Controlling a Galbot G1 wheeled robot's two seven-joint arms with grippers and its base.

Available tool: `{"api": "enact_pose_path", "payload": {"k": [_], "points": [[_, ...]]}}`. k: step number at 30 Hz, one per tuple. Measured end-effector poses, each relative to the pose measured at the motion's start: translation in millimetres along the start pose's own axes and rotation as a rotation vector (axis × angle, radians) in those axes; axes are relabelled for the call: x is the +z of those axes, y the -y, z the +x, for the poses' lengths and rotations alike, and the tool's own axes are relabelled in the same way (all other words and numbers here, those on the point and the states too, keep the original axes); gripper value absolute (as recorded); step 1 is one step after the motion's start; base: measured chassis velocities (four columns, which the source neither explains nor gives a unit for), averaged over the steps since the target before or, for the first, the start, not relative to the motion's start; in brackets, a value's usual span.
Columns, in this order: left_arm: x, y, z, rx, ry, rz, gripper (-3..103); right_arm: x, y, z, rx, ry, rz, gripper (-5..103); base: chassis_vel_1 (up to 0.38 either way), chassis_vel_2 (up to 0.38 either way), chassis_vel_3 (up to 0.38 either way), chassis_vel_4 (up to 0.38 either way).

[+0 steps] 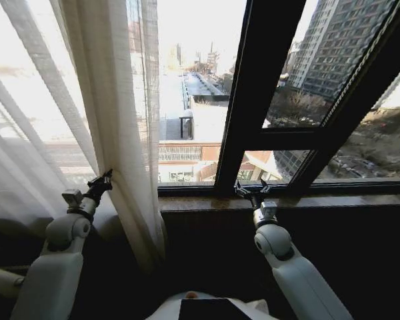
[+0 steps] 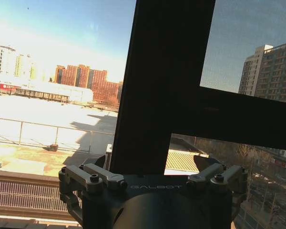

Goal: Open the curtains by pulling them apart, changing their state from closed to fully open.

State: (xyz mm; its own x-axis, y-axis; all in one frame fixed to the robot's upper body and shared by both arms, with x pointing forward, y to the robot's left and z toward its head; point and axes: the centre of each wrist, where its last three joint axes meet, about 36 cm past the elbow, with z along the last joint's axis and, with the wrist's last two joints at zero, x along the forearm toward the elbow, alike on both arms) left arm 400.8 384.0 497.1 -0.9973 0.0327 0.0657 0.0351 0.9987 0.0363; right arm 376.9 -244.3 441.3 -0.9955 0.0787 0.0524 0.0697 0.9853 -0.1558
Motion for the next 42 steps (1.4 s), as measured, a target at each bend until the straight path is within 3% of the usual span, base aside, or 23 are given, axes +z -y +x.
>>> {"api": "enact_pose_path", "payload": {"k": [21, 42], "points": [[-1.3, 2.3, 4.8, 0.002, 0.003, 0.0, 0, 1.0, 0.1, 0.5, -0.024, 0.005, 0.013, 100, -0.001, -0.005, 0.004, 0.002], [0.1, 2.0, 6.8, -0.004, 0.002, 0.003, 0, -0.3, -0.2, 2.4, -0.021, 0.009, 0.013, 100, 0.143, 0.146, -0.138, -0.139]]}}
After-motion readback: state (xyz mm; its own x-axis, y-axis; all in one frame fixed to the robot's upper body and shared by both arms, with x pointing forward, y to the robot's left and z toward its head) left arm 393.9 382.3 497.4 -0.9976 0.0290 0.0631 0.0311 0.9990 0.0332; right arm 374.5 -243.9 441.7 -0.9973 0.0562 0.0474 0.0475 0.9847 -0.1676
